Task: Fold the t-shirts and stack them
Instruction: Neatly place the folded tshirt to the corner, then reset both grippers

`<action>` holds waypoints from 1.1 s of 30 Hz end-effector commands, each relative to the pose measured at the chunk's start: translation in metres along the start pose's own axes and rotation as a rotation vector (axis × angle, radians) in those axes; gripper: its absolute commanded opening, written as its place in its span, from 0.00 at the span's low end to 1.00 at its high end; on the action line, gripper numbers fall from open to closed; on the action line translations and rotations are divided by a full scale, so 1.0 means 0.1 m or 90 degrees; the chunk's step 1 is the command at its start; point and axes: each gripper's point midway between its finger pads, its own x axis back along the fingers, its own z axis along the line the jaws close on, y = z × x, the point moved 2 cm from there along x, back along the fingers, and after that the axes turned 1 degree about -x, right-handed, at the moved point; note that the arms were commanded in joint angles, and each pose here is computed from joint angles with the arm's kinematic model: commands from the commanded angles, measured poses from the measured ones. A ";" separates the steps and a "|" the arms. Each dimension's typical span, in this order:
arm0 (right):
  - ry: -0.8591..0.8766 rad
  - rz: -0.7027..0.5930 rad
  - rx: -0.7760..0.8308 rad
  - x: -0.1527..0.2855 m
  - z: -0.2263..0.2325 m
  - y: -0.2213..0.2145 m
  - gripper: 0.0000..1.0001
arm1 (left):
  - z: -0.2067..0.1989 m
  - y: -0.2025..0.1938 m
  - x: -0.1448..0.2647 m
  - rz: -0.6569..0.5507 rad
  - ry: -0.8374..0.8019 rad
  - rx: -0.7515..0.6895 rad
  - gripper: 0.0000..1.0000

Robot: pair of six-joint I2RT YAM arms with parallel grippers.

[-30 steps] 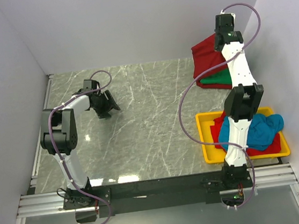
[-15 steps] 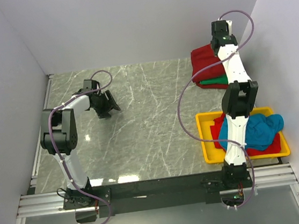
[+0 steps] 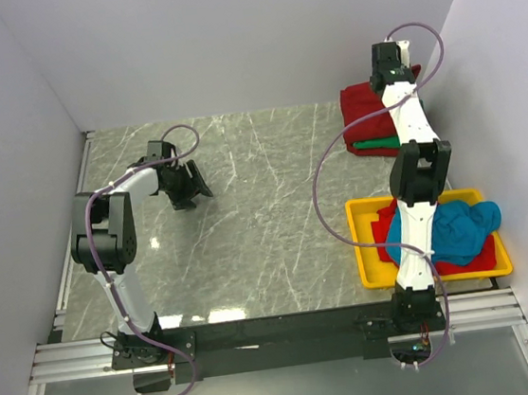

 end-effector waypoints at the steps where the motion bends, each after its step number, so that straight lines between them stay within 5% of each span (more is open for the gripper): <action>1: -0.060 -0.018 -0.015 -0.08 -0.21 0.07 0.01 | 0.06 -0.09 0.07 0.023 0.024 -0.020 0.71; 22: -0.098 0.016 -0.032 -0.27 -0.36 -0.11 0.02 | 0.05 -0.03 0.15 0.018 0.031 -0.053 0.72; 24: -0.110 0.016 -0.038 -0.26 -0.39 -0.11 0.33 | 0.03 -0.01 0.20 0.007 0.029 -0.058 0.72; 26: -0.117 0.011 -0.045 -0.21 -0.44 -0.08 0.76 | 0.02 0.00 0.24 -0.001 0.029 -0.059 0.72; 27: -0.117 0.013 -0.062 -0.20 -0.44 -0.10 0.88 | -0.02 0.03 0.28 -0.013 0.023 -0.062 0.72; 33: -0.096 -0.018 -0.115 0.10 -0.56 -0.18 0.90 | -0.10 0.09 0.46 -0.062 0.011 -0.059 0.72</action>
